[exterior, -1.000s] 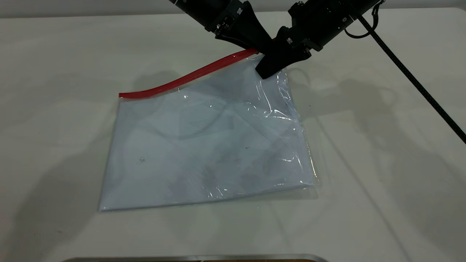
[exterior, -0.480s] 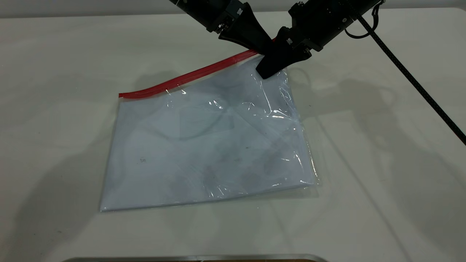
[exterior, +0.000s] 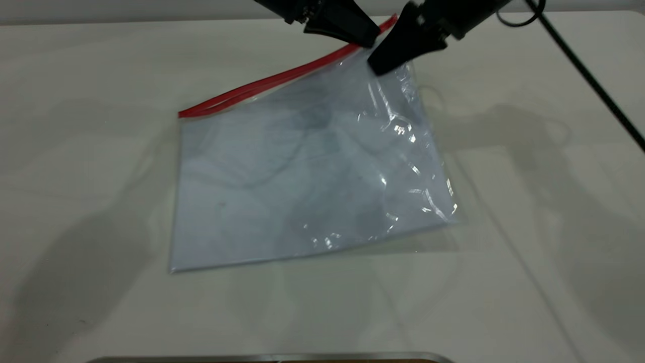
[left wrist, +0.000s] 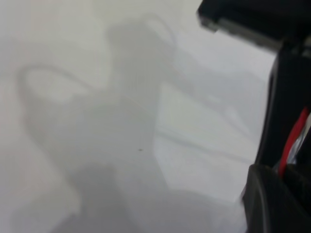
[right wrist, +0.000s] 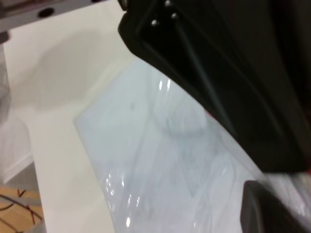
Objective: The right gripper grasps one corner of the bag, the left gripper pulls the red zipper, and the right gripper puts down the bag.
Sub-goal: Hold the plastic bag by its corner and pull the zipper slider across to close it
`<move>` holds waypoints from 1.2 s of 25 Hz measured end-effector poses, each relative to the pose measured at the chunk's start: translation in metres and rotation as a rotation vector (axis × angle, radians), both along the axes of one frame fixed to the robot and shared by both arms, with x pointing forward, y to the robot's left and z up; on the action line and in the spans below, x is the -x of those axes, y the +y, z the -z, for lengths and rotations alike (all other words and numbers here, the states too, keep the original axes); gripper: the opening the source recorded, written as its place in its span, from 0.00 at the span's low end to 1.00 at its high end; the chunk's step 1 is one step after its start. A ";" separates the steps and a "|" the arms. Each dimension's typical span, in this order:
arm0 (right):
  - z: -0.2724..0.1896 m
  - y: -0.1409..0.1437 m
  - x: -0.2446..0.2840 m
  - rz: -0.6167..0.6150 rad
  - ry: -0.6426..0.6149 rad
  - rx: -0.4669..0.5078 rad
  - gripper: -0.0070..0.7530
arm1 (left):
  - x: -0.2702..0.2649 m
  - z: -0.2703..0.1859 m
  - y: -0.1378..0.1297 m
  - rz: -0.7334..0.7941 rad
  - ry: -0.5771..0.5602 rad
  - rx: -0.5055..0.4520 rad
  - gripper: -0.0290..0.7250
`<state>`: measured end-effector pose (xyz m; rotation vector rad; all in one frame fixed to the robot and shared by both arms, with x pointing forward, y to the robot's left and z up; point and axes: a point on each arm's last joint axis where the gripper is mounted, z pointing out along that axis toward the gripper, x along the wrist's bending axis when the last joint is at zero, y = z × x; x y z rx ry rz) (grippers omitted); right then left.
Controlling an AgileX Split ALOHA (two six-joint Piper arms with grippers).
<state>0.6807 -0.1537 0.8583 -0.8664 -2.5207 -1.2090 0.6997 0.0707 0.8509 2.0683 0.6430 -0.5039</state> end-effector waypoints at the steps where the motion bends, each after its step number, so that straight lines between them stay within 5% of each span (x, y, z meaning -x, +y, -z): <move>1: -0.002 -0.002 -0.001 0.010 -0.002 -0.006 0.05 | -0.001 0.000 0.002 -0.008 0.002 0.006 0.11; 8: -0.012 -0.017 -0.007 0.061 -0.012 -0.072 0.05 | -0.008 -0.003 0.016 -0.024 -0.009 -0.003 0.12; 30: -0.027 -0.058 -0.022 0.181 -0.074 -0.149 0.05 | -0.023 0.034 0.136 -0.091 0.065 -0.513 0.14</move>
